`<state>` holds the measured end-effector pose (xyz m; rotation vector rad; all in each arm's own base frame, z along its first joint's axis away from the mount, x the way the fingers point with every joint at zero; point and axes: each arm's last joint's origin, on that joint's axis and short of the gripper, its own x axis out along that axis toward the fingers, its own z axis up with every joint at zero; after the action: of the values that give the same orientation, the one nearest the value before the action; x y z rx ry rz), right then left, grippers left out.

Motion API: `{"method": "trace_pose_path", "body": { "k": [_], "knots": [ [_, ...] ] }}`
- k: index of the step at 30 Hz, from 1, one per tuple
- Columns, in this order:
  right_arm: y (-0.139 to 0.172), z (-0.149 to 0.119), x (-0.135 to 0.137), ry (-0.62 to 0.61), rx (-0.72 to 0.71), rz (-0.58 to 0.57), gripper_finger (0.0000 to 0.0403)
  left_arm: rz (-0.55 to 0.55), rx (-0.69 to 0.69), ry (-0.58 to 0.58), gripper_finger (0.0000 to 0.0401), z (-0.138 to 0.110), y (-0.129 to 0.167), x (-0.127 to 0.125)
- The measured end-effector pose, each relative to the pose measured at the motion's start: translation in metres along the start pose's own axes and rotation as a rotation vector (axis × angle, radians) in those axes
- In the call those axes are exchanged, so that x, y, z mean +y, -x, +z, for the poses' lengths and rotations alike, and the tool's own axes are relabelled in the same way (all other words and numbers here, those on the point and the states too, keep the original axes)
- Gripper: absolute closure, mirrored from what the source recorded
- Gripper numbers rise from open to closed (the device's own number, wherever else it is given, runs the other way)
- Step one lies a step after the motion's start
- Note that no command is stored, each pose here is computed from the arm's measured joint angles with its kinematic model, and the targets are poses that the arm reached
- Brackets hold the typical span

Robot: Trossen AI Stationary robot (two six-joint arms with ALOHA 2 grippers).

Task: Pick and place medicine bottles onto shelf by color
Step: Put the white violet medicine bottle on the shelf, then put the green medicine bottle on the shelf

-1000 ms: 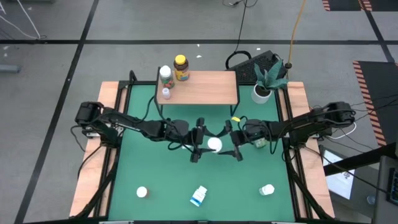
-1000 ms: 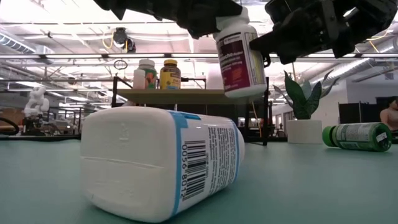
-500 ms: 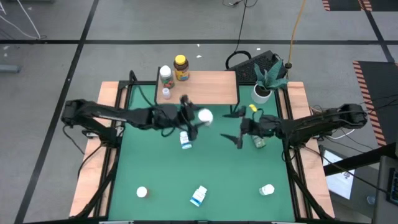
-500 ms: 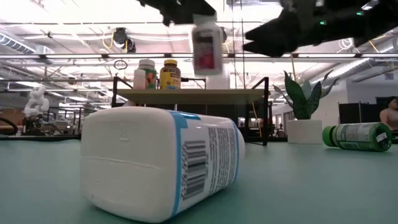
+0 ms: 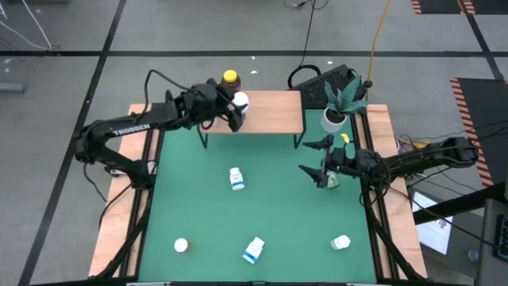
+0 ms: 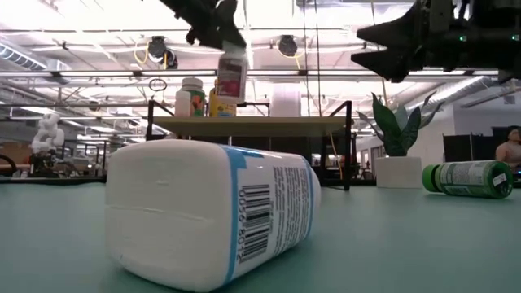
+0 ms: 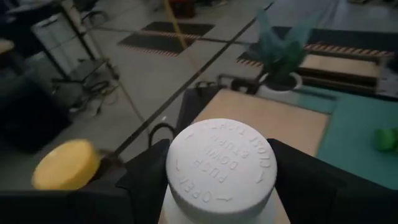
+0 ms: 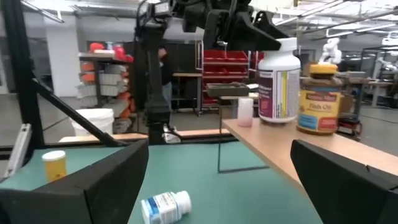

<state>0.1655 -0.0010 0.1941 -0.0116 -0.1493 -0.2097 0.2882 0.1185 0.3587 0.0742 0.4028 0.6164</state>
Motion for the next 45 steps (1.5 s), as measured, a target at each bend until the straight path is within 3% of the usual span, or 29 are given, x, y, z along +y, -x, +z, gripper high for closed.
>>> {"method": "trace_pose_path", "body": {
  "k": [6,12,21,31,37,40,45],
  "knots": [
    [0.001,-0.002,-0.001,0.0,0.01,-0.018,0.0014,0.041,0.054,0.029,0.0156,-0.017,-0.01,0.016],
    [0.001,-0.002,-0.001,-0.004,0.011,-0.018,0.0014,0.066,0.077,0.04,0.0135,-0.031,-0.016,0.024],
    [0.001,-0.001,-0.001,-0.013,0.007,-0.018,0.0014,0.085,0.07,0.059,0.0147,-0.035,-0.018,0.029],
    [0.0,-0.002,-0.001,-0.041,0.012,-0.015,0.0014,0.053,0.061,0.055,0.007,-0.034,-0.019,0.028],
    [-0.001,-0.001,0.0,-0.125,0.025,-0.018,0.0014,0.049,0.075,-0.001,0.0049,-0.035,-0.015,0.028],
    [-0.01,0.005,0.001,-0.126,0.09,-0.02,0.0014,0.044,0.028,-0.043,0.0052,-0.027,-0.006,0.027],
    [-0.03,0.028,0.006,-0.094,0.356,-0.062,0.0014,0.032,-0.049,-0.084,0.006,-0.015,0.018,0.026]
  ]
}}
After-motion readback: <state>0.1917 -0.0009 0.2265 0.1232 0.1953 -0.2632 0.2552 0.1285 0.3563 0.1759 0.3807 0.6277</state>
